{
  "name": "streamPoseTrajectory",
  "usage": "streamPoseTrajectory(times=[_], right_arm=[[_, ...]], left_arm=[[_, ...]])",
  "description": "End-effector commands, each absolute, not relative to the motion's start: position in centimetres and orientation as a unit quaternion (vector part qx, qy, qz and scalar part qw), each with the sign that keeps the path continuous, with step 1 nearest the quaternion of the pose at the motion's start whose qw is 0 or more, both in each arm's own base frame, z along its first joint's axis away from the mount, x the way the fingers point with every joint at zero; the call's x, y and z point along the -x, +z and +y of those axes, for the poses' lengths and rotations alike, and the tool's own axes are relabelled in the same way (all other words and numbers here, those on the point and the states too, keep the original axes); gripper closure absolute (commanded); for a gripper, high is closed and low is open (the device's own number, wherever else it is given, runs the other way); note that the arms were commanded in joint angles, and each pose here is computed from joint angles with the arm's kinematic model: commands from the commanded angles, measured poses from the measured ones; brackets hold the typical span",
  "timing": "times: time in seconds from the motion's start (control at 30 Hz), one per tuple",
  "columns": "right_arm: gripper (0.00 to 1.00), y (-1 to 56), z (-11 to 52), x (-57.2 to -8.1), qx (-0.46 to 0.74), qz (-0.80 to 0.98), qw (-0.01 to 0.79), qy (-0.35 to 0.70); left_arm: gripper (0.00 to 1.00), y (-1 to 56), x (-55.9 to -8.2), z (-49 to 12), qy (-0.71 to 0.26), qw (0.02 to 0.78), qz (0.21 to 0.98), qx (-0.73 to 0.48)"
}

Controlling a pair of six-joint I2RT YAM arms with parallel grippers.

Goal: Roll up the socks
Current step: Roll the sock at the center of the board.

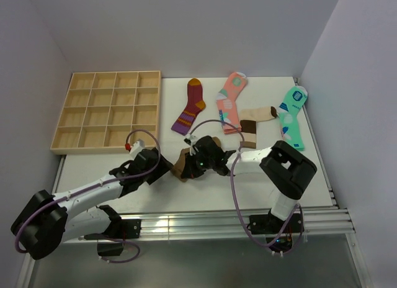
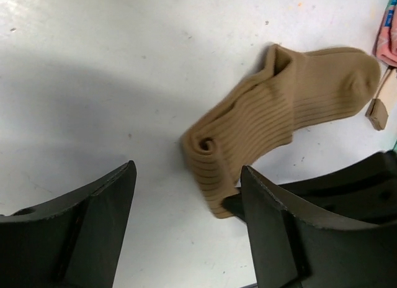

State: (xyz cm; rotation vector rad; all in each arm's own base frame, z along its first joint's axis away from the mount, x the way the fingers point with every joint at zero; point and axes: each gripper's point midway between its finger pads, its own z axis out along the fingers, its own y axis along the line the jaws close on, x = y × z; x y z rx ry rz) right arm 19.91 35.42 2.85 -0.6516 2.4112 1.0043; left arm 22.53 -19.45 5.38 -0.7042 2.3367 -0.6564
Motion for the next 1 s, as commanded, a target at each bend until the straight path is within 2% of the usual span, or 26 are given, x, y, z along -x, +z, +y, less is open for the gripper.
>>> streamPoseTrajectory(times=[0.0,0.3,0.57,0.97], right_arm=[[1.00,3.1,34.9,-18.3,0.199,0.860,0.142,0.449],[1.00,1.8,33.6,-18.7,0.109,0.847,0.070,0.515],[1.00,0.8,32.6,-19.6,0.076,0.849,0.059,0.520],[0.99,0.3,32.3,-20.3,0.074,0.860,0.062,0.501]], left_arm=[[0.26,6.0,-23.0,-20.2,-0.277,0.311,0.867,0.273],[0.27,4.9,-22.9,-21.7,-0.278,0.290,0.882,0.249],[0.31,4.1,-23.2,-22.4,-0.273,0.280,0.888,0.243],[0.48,1.6,-22.8,-22.0,-0.236,0.259,0.902,0.250]])
